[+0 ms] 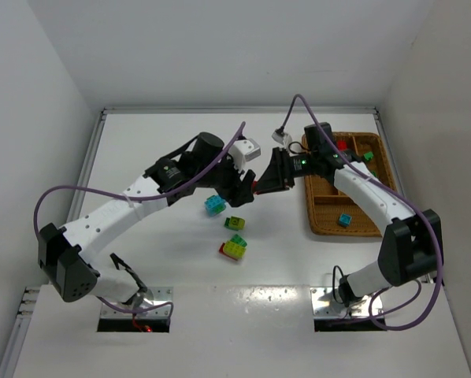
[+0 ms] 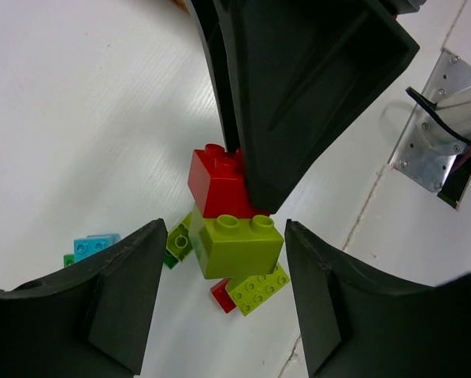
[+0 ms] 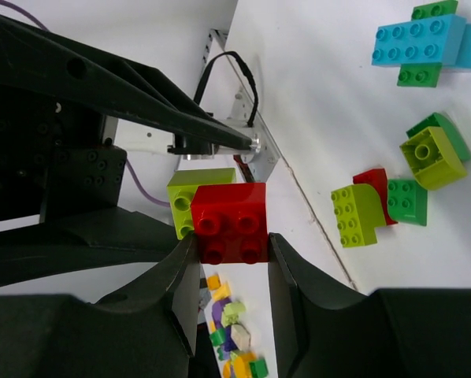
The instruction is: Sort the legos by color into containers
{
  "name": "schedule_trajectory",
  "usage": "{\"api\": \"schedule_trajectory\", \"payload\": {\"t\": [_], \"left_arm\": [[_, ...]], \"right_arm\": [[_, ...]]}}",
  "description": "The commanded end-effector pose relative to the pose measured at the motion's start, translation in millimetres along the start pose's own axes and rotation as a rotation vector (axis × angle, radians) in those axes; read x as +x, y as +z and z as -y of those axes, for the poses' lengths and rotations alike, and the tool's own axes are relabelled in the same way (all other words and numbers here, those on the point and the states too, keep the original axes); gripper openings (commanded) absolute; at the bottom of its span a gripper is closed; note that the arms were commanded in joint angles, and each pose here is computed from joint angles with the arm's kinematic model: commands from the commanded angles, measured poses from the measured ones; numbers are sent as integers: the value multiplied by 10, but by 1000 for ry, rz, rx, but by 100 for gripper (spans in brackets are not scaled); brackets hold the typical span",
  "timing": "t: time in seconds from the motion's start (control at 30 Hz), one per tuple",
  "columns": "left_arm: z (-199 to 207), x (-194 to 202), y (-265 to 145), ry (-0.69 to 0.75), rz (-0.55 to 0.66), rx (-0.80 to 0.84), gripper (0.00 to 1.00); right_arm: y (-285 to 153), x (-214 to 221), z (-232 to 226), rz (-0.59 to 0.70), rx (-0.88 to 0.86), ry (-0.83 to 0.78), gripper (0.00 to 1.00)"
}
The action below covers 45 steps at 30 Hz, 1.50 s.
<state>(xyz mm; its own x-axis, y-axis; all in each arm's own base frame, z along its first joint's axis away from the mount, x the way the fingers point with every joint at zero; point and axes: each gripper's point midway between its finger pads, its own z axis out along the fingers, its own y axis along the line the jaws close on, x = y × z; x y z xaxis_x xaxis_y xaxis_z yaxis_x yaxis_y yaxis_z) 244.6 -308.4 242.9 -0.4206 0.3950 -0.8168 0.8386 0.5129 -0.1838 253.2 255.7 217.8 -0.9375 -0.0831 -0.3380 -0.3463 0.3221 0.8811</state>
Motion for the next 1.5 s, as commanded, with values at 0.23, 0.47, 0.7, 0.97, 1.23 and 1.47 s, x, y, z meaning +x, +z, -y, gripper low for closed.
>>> {"api": "schedule_trajectory", "payload": {"t": [0.23,0.47,0.7,0.97,1.23,1.47], "left_arm": [[134,-151,-22,32,27,47,55],[87,-213,-31,37,45,17,46],[57,-239,-103,40,57,-13,14],[-51,-169,-89,25,36,-20,0],[-97,-124,-27,-6,18,-40,0],[-352,-124,80,-110,1,-131,0]], "right_arm": [[1,-101,-97,8,-62,-45,16],[9,-70,-77,-7,-64,-20,16],[29,-115,74,18,19,6,15],[-336,-494,250,207,160,3,12],[-1200,-730,998,487,625,177,12],[-2337,-741,2024,785,1150,403,14]]}}
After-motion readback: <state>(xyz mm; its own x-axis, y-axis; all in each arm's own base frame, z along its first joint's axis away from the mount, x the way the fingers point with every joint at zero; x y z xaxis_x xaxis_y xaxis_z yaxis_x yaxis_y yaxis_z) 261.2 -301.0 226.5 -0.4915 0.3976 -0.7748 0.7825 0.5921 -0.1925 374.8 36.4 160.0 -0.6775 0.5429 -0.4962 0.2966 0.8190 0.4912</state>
